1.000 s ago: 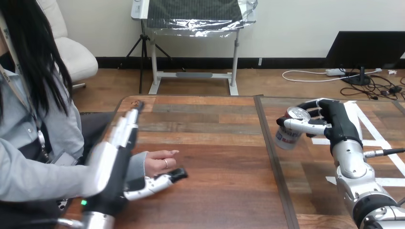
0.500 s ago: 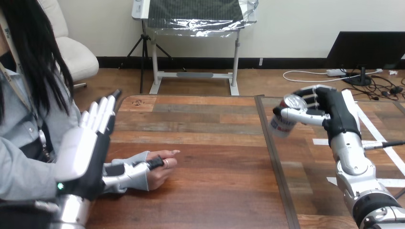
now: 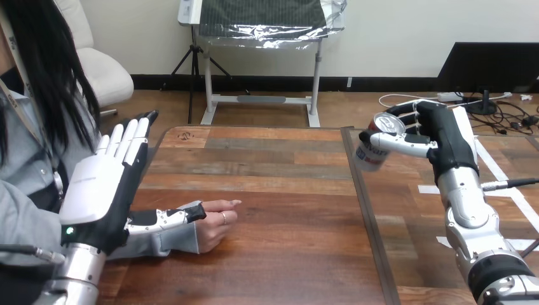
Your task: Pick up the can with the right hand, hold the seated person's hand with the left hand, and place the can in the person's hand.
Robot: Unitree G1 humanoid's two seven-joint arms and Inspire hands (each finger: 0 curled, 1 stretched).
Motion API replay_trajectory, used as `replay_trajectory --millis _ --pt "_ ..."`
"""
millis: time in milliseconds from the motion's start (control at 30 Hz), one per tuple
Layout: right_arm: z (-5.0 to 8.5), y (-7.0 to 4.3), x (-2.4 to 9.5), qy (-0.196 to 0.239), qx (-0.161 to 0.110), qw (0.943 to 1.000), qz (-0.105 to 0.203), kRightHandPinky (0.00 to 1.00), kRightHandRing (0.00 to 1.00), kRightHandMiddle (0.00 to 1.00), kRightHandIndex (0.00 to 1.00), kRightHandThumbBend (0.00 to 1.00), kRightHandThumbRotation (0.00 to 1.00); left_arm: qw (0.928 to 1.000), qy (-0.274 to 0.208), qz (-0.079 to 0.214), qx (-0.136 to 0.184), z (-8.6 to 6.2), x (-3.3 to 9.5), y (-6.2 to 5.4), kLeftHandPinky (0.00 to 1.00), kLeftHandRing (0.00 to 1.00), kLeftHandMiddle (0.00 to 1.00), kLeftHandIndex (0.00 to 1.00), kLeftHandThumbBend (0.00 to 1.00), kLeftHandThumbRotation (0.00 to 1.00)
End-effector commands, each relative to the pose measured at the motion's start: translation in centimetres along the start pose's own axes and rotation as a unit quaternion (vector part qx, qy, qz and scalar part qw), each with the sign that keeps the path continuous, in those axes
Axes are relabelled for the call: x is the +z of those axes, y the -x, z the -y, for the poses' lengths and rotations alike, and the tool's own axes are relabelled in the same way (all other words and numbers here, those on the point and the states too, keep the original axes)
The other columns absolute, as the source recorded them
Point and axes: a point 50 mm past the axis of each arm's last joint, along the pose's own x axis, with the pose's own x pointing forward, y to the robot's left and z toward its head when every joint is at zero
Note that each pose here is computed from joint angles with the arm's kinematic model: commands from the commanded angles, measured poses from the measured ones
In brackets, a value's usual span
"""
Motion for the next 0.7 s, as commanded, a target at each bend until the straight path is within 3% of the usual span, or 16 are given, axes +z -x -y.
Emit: replay_trajectory --millis 0,667 --pt "0.2 -0.6 2.7 -0.012 -0.007 0.9973 0.071 0.40 0.43 0.49 0.50 0.77 0.00 0.9986 -0.022 0.045 0.018 -2.3 0.9 -2.7 0.94 0.96 0.98 1.00 1.00 0.52" --pt "0.8 -0.3 3.0 -0.016 -0.004 0.9959 0.089 0.39 0.43 0.48 0.50 0.79 0.00 0.9937 -0.070 0.023 -0.084 -3.6 -0.8 -3.6 0.79 0.85 0.88 0.92 1.00 0.44"
